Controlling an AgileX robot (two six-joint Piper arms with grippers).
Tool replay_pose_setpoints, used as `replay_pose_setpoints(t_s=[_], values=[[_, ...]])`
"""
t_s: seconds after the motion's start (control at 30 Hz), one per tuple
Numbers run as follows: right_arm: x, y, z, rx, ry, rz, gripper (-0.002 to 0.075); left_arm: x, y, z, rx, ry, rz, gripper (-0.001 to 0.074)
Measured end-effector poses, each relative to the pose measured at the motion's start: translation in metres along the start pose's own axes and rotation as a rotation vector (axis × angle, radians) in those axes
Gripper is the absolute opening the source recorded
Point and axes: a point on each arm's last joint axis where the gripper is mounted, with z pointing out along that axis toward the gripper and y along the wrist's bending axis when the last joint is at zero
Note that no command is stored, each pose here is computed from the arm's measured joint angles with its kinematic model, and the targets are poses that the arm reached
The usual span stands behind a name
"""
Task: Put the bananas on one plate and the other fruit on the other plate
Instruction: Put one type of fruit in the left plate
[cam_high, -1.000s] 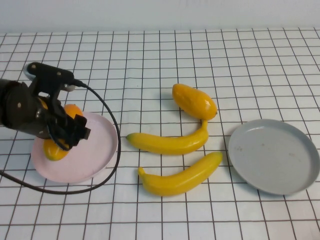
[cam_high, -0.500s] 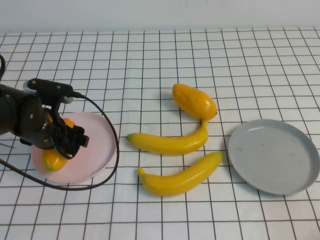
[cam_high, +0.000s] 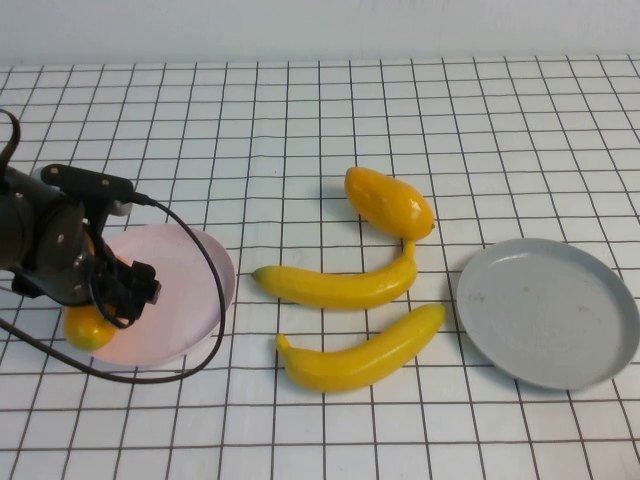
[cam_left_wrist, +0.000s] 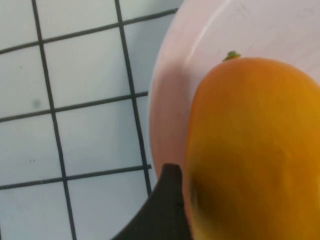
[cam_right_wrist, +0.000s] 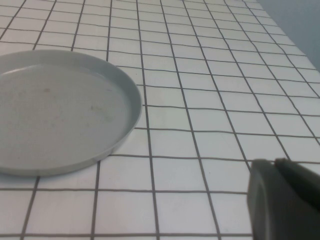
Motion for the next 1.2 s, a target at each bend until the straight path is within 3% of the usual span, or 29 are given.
replay_pose_setpoints(t_s=[0.27, 0.5, 0.7, 0.97, 1.1, 1.2], values=[[0.0, 0.0, 0.0, 0.0, 0.0, 0.0, -0.0016, -0.008, 0.002, -0.024, 0.04, 0.016, 0.027, 0.0668], [0.0, 0.0, 0.0, 0.0, 0.0, 0.0, -0.0017, -0.053, -0.001, -0.082, 0.111, -0.109, 0.131, 0.0668], [0.0, 0.0, 0.0, 0.0, 0.0, 0.0, -0.0016, -0.098, -0.057, -0.098, 0.156, -0.25, 0.44, 0.0668], [0.0, 0.0, 0.0, 0.0, 0.0, 0.0, -0.0016, -0.133, -0.149, -0.048, 0.206, -0.273, 0.968, 0.0668], [0.0, 0.0, 0.0, 0.0, 0.0, 0.0, -0.0016, -0.142, -0.176, -0.031, 0.234, -0.324, 1.165, 0.0668], [0.0, 0.0, 0.0, 0.0, 0.0, 0.0, -0.0016, -0.147, -0.188, -0.017, 0.259, -0.371, 1.234, 0.0668]])
